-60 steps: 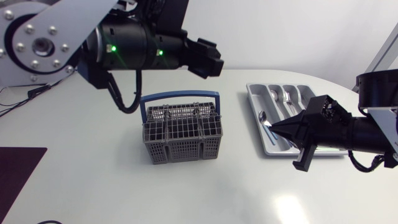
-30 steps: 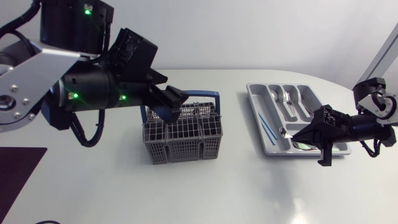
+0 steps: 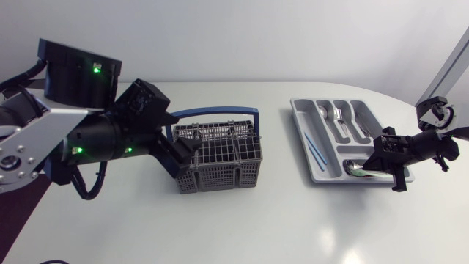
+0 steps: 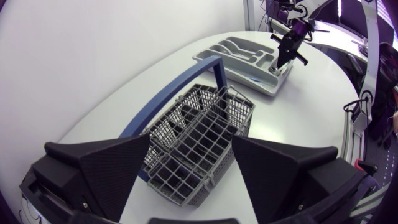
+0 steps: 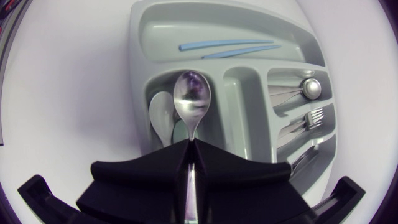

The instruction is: Unload the cutlery basket into the drawer organizer.

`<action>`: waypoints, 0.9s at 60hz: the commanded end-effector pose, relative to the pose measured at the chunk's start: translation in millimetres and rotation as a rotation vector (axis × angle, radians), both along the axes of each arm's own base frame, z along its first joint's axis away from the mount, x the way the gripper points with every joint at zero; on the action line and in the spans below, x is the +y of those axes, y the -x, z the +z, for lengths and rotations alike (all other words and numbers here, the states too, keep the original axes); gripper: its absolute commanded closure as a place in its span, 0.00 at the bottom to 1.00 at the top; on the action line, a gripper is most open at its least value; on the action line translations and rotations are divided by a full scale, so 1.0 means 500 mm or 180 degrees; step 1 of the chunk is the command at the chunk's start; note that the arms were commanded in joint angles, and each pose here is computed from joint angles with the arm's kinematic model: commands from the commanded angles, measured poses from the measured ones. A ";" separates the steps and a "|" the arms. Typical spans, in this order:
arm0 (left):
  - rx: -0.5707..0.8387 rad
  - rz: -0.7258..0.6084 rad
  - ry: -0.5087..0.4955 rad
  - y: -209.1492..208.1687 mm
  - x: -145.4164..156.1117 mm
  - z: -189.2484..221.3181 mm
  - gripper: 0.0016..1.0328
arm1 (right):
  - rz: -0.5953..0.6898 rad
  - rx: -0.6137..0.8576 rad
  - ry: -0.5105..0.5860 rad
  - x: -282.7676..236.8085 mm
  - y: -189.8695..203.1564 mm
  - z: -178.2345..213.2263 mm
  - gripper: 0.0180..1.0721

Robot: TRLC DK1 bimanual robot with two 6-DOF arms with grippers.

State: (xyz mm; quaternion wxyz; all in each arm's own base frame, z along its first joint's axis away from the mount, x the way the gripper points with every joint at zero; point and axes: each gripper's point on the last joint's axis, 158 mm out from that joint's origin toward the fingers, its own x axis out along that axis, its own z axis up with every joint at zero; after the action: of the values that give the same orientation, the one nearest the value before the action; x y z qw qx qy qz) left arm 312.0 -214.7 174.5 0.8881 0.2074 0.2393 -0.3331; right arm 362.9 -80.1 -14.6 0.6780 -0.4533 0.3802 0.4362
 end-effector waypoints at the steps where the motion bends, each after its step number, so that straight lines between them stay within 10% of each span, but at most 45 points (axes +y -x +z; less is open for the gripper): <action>1: -0.0068 -0.0046 -0.0043 0.012 0.016 -0.007 0.05 | 0.0156 0.0010 0.0128 -0.002 0.001 -0.027 0.77; 8: -0.0079 -0.0071 -0.0051 0.022 0.032 -0.012 0.05 | 0.0007 -0.0011 0.0165 -0.012 -0.005 -0.018 0.03; 21: -0.0090 -0.0209 -0.0057 0.045 0.047 -0.021 0.16 | -0.0107 -0.0124 -0.0091 0.053 0.009 0.070 0.04; 31: -0.0027 -0.0208 -0.0050 0.044 0.065 -0.043 0.39 | 0.0026 -0.0157 -0.0477 0.181 0.053 0.128 0.22; 46: -0.0010 -0.0173 -0.0016 0.038 0.072 -0.062 0.76 | 0.0259 -0.0019 -0.0947 0.388 0.125 0.169 0.89; 54: 0.0021 -0.0150 -0.0021 0.030 0.074 -0.076 0.89 | 0.0284 -0.0060 -0.1146 0.471 0.131 0.196 0.95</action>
State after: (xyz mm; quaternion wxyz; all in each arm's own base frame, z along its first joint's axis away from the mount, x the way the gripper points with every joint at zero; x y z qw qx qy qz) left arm 297.6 -179.3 150.7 0.8839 0.2112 0.2282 -0.3493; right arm 304.1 137.2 81.1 0.7177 -0.3796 0.2609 0.5223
